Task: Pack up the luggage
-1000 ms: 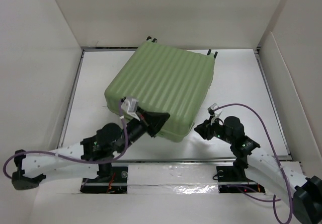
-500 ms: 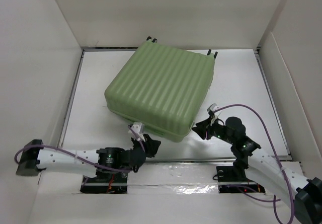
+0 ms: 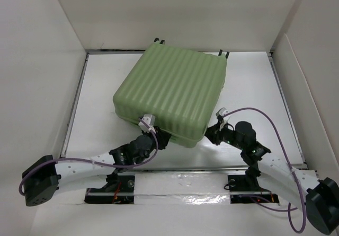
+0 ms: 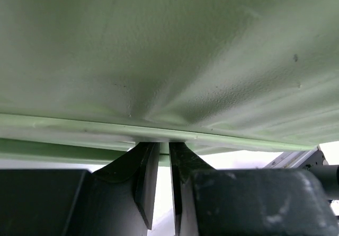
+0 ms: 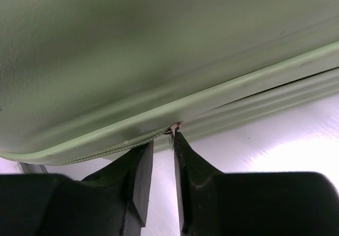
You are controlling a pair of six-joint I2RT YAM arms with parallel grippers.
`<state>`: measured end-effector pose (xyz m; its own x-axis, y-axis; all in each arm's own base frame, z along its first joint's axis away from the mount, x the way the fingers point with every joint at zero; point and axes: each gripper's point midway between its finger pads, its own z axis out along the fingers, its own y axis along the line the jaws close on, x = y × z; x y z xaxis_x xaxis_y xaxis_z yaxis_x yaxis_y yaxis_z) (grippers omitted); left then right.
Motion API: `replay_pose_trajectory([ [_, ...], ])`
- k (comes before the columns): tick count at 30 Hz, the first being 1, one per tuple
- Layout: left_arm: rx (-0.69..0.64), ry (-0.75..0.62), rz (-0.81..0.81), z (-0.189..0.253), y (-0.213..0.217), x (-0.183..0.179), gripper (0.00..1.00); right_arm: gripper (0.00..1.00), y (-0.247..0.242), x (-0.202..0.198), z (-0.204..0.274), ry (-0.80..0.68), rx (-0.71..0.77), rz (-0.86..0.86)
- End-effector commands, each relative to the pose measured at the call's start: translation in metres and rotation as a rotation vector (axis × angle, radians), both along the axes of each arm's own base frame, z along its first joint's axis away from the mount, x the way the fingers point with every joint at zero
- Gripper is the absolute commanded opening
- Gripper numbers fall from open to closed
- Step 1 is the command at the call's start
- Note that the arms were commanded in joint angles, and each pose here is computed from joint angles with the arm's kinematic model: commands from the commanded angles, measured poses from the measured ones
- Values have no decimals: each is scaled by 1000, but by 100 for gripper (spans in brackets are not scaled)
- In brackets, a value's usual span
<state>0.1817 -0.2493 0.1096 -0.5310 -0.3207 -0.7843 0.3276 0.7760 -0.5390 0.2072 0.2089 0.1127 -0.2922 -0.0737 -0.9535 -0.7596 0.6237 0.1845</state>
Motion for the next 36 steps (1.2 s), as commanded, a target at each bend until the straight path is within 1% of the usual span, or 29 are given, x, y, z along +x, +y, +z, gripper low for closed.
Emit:
replay_pose_trajectory([
  [1, -71, -47, -74, 24, -24, 2, 12, 25, 11, 11, 43, -138, 82, 17],
  [6, -89, -68, -58, 28, -33, 16, 11, 10, 12, 16, 54, -152, 108, -10],
  [9, -107, -71, -55, 27, -39, 25, 11, 5, 5, 23, 57, -162, 106, -73],
  [10, -121, -72, -44, 29, -39, 31, 11, 1, 1, 27, 55, -158, 96, -108],
  [11, -134, -72, -53, 30, -42, 32, 11, 0, -2, 28, 54, -154, 92, -122],
  [16, -144, -81, -56, 35, -44, 35, 11, 0, -20, 30, 36, -103, 44, -220],
  [18, -138, -74, -60, 33, -43, 33, 11, 0, -23, 29, 38, -106, 60, -231],
  [21, -140, -67, -93, 32, -43, 27, 11, 0, -22, 25, 40, -110, 79, -218],
  [23, -110, -86, -141, 33, -50, 18, 13, 0, -17, 17, 34, -80, 66, -181],
  [24, -89, -90, -188, 31, -59, 4, 14, 0, -15, 14, 31, -67, 57, -171],
  [25, -74, -103, -207, 34, -65, 1, 15, 0, -18, 13, 24, -42, 35, -181],
  [26, -46, -88, -221, 25, -68, -3, 15, 0, -16, 11, 23, -34, 27, -175],
  [28, -53, -80, -224, 23, -72, -2, 16, 0, -16, 7, 18, -11, 13, -167],
  [31, -82, -102, -225, 34, -82, 5, 16, 0, -9, -3, 15, 22, 5, -131],
  [36, -126, -124, -151, 46, -80, 42, 16, 0, 4, -32, 13, 87, -22, -50],
])
